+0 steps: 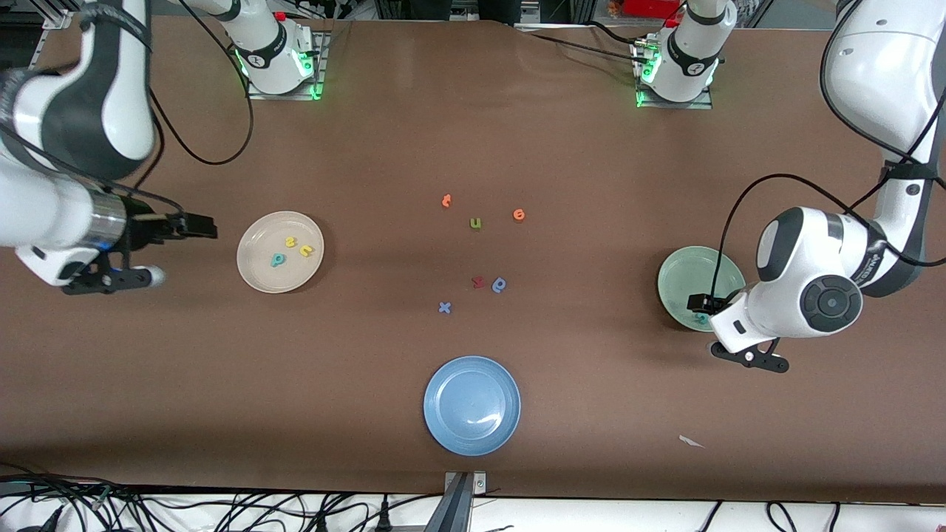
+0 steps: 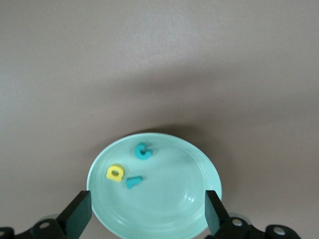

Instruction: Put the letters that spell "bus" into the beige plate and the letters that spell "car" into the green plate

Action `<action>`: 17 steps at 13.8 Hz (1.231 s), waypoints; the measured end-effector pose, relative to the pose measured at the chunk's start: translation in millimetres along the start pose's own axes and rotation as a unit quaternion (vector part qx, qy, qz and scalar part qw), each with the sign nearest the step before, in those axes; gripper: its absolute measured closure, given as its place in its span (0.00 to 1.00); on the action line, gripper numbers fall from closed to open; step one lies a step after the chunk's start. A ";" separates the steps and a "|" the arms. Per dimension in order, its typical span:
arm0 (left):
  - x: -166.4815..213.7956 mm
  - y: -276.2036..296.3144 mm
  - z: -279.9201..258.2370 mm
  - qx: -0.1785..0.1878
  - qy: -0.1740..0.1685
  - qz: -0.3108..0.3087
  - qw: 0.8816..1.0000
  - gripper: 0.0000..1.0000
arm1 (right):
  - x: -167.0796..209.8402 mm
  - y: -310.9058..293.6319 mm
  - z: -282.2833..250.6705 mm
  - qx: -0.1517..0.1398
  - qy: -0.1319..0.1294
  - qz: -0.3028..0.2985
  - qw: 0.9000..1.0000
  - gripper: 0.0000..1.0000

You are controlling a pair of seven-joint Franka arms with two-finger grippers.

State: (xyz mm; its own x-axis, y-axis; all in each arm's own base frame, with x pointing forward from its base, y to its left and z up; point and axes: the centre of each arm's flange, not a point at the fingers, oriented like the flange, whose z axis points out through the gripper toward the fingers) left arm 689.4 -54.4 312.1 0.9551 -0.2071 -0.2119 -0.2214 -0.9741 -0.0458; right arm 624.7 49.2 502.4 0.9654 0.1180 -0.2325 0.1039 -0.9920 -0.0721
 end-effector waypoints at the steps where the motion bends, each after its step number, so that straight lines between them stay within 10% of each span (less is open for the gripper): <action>1: -4.2 0.4 -12.6 0.000 -0.002 -0.006 1.000 0.00 | -7.0 0.1 -8.2 -0.002 -0.001 -0.007 1.000 0.00; 6: -44.2 -35.9 -96.6 -0.061 0.016 -0.068 0.996 0.00 | -20.1 -22.5 -8.8 -0.031 -0.023 -0.020 0.999 0.00; 13: -158.9 -56.6 -222.5 -0.039 0.088 -0.069 0.993 0.00 | -77.4 6.3 -27.9 -0.029 0.095 0.040 0.994 0.00; 17: -196.8 -49.1 -264.8 -0.033 0.125 -0.065 0.989 0.00 | -87.4 13.2 -37.3 -0.022 0.084 0.051 0.995 0.00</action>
State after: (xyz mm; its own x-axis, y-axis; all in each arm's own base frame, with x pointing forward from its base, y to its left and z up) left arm 564.4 10.2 614.5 0.9954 -0.0867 0.0404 -0.0872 -0.9961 0.0097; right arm 550.6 24.1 557.9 0.9975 0.0119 -0.0702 0.0110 -0.9999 -0.0127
